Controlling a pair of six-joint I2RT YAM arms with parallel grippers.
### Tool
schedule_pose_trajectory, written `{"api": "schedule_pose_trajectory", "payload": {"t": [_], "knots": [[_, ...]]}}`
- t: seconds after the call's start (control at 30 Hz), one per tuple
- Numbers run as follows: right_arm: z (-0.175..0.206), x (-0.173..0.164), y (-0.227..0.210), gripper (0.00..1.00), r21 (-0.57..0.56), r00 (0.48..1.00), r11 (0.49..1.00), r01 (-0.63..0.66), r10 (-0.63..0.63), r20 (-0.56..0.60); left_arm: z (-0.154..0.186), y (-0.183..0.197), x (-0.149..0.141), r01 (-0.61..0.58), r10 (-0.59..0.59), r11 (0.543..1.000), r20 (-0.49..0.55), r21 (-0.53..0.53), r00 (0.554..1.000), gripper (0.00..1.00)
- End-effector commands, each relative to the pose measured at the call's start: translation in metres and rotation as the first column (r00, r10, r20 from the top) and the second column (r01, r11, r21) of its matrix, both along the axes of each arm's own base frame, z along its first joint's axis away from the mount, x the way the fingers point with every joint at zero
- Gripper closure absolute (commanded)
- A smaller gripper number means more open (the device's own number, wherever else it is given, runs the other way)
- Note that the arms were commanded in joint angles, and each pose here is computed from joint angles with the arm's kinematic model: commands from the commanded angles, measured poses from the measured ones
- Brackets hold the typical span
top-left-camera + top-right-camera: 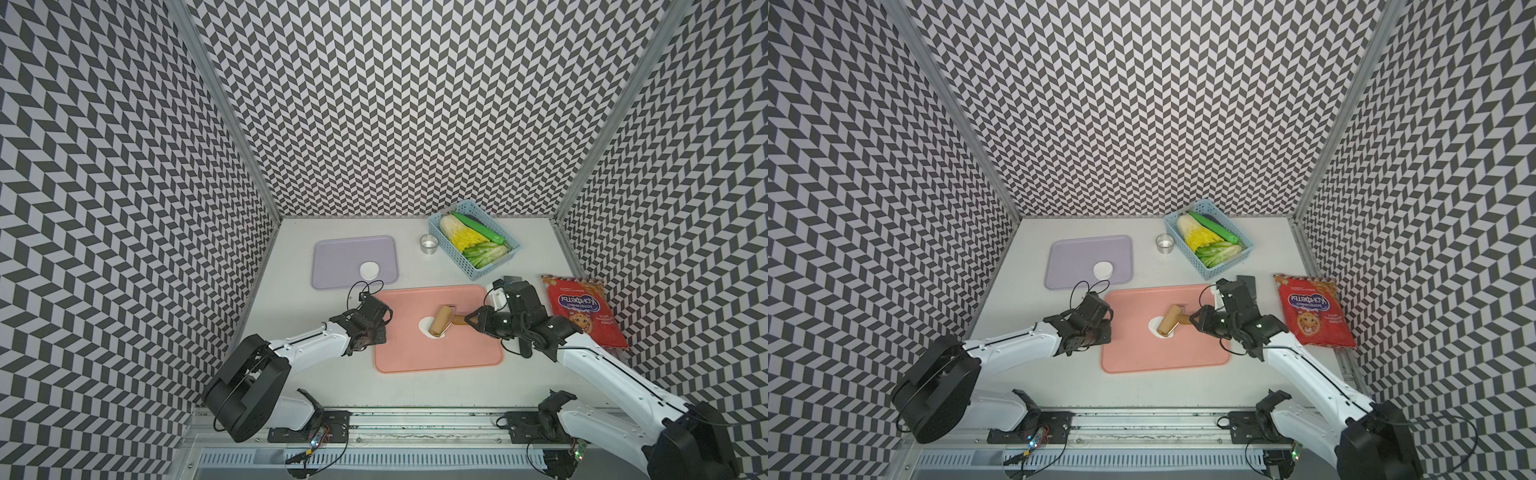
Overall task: Roll out the dumpling wrappers from the dough
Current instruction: Flatten out the dough on the work surface.
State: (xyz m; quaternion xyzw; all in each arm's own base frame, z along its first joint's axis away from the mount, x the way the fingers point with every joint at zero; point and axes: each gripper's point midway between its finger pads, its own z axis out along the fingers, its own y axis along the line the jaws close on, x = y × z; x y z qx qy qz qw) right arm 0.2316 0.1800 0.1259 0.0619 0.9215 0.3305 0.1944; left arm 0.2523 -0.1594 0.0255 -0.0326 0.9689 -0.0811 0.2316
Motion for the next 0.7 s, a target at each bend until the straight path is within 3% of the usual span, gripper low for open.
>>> {"api": "schedule_pose_trajectory", "payload": {"t": [0.0,0.47,0.67], "knots": [[-0.011,-0.027,0.000,1.00,-0.016,0.991,0.995,-0.096,0.094,-0.093,-0.002,0.000,-0.002,0.023,-0.023,0.999,-0.007,0.022,1.000,1.00],[-0.072,-0.031,-0.004,1.00,-0.085,0.971,0.989,-0.122,0.101,-0.215,-0.002,-0.003,-0.001,0.032,-0.031,0.999,-0.010,0.016,0.999,1.00],[-0.079,-0.016,0.003,1.00,-0.061,0.978,0.994,-0.085,0.072,-0.196,-0.002,-0.002,-0.002,0.028,-0.028,0.999,-0.012,0.017,1.000,1.00]]}}
